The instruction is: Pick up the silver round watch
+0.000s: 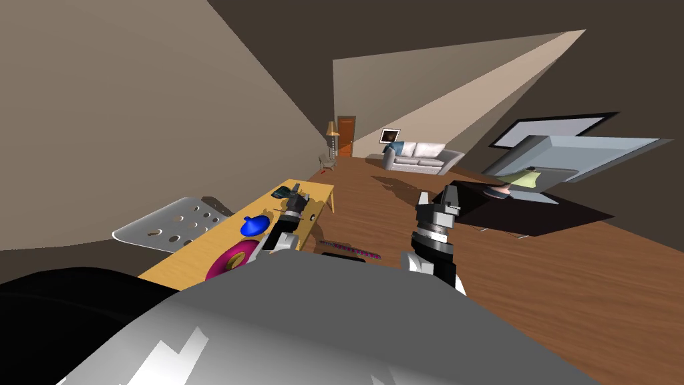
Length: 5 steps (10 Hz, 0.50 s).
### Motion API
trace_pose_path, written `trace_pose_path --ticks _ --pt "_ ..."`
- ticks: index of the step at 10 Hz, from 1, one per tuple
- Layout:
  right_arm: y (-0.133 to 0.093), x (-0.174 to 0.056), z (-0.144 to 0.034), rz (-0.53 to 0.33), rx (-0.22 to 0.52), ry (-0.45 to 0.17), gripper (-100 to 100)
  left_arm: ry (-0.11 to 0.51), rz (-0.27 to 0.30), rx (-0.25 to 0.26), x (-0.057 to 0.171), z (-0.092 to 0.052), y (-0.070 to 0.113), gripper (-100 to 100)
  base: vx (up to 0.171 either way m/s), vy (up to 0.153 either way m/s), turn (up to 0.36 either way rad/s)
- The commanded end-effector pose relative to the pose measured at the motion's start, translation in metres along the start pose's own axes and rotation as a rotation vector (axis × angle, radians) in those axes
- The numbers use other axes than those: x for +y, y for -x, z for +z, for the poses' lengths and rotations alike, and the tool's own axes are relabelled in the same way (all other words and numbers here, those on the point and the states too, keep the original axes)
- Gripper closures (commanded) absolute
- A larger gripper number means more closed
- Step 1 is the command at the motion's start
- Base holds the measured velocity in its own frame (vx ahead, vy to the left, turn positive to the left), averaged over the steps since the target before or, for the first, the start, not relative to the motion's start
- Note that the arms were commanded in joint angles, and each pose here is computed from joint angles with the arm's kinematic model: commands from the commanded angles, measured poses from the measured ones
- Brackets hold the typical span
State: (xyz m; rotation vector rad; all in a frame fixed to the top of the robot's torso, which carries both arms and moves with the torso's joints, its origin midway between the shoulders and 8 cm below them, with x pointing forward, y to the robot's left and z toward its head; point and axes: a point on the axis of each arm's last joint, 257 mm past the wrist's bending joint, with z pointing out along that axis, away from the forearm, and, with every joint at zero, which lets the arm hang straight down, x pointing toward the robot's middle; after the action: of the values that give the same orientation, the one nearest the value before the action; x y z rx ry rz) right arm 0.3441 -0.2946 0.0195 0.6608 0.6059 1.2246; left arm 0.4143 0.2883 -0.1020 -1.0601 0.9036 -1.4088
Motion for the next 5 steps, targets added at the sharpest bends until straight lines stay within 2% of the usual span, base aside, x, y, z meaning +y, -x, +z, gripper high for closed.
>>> trace_pose_path --ticks 1,2,3,5 --pt "0.0 0.0 0.0 0.0 0.0 0.0 0 0.067 -0.041 -0.02 0.025 0.001 0.009 -100 0.033 0.001 0.01" --pt "0.0 0.0 0.0 0.0 0.0 0.0 0 0.107 -0.069 -0.034 0.04 0.002 0.014 -100 0.039 0.006 0.014" --pt "0.0 0.0 0.0 0.0 0.0 0.0 0 0.11 -0.069 -0.034 0.041 0.002 0.014 -100 0.029 0.008 0.003" --pt "0.0 0.0 0.0 0.0 0.0 0.0 0 0.192 -0.13 -0.066 0.073 0.001 0.024 -100 0.034 0.006 0.009"
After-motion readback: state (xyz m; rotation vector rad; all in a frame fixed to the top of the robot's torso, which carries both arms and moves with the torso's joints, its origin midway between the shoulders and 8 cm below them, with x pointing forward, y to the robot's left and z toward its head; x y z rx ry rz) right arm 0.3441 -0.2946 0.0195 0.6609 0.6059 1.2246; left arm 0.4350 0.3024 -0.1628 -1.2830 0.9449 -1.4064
